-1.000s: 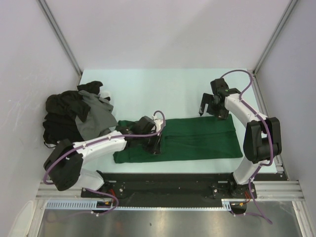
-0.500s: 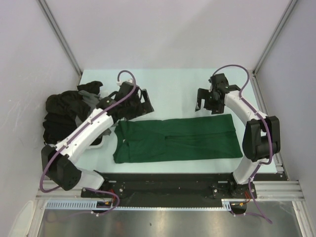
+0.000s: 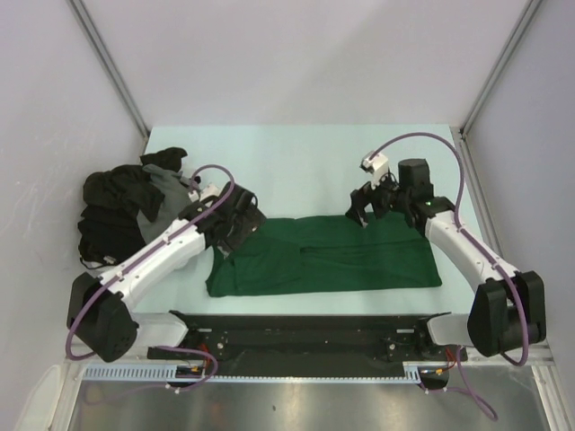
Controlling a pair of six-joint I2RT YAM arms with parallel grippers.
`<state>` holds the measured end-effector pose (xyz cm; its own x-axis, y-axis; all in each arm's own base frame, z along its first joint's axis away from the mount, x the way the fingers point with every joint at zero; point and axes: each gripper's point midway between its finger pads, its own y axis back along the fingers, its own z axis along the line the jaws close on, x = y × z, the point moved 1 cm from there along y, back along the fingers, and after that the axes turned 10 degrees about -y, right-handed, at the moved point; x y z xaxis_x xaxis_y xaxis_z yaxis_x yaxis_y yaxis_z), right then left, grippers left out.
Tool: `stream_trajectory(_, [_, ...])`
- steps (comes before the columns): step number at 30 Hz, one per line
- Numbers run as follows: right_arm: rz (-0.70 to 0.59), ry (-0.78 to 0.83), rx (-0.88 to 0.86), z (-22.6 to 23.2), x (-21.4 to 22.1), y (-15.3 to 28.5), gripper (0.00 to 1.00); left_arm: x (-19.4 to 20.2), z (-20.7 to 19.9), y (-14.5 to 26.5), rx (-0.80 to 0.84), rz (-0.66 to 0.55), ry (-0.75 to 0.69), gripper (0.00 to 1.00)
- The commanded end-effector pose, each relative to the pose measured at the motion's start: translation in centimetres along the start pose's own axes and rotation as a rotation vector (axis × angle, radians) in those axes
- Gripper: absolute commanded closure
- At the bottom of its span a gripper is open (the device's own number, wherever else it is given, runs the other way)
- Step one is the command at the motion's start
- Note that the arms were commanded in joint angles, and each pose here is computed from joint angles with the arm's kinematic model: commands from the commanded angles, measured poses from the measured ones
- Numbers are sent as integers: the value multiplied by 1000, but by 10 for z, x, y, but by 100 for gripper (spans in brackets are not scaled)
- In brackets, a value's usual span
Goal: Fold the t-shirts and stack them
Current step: Fold the other side of the tshirt into a rectangle, then rotate the tshirt 90 degrees
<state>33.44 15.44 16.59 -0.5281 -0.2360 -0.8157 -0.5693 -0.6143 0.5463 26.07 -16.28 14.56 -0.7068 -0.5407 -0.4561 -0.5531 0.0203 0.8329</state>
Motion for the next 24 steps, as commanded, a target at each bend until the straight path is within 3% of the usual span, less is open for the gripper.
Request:
stream_trajectory(1, [-158, -138, -153, 29, -46, 15, 0, 0, -10, 8, 84, -35, 96, 0])
stream_trajectory(8, [-103, -466, 79, 10, -46, 13, 0, 15, 16, 11, 57, -41, 150, 0])
stream_trajectory(16, [-109, -444, 218, -18, -43, 3, 0, 16, 27, 18, -40, -72, 289, 0])
stream_trajectory(18, [-146, -361, 229, -21, -50, 4, 0, 18, 29, 22, -81, -71, 324, 1])
stream_trajectory(21, [-213, -59, 225, -27, -61, 1, 0, 20, 18, 27, -109, -65, 405, 1])
stream_trajectory(22, [-194, 145, 173, -26, -62, -1, 0, 20, 10, 29, -98, -56, 432, 0])
stream_trajectory(23, [-171, 239, 89, -20, -59, -4, 0, 24, 8, 22, -119, -48, 437, 1])
stream_trajectory(24, [-65, 309, -91, -2, -40, -10, 0, 28, 7, 20, -129, -29, 451, 1])
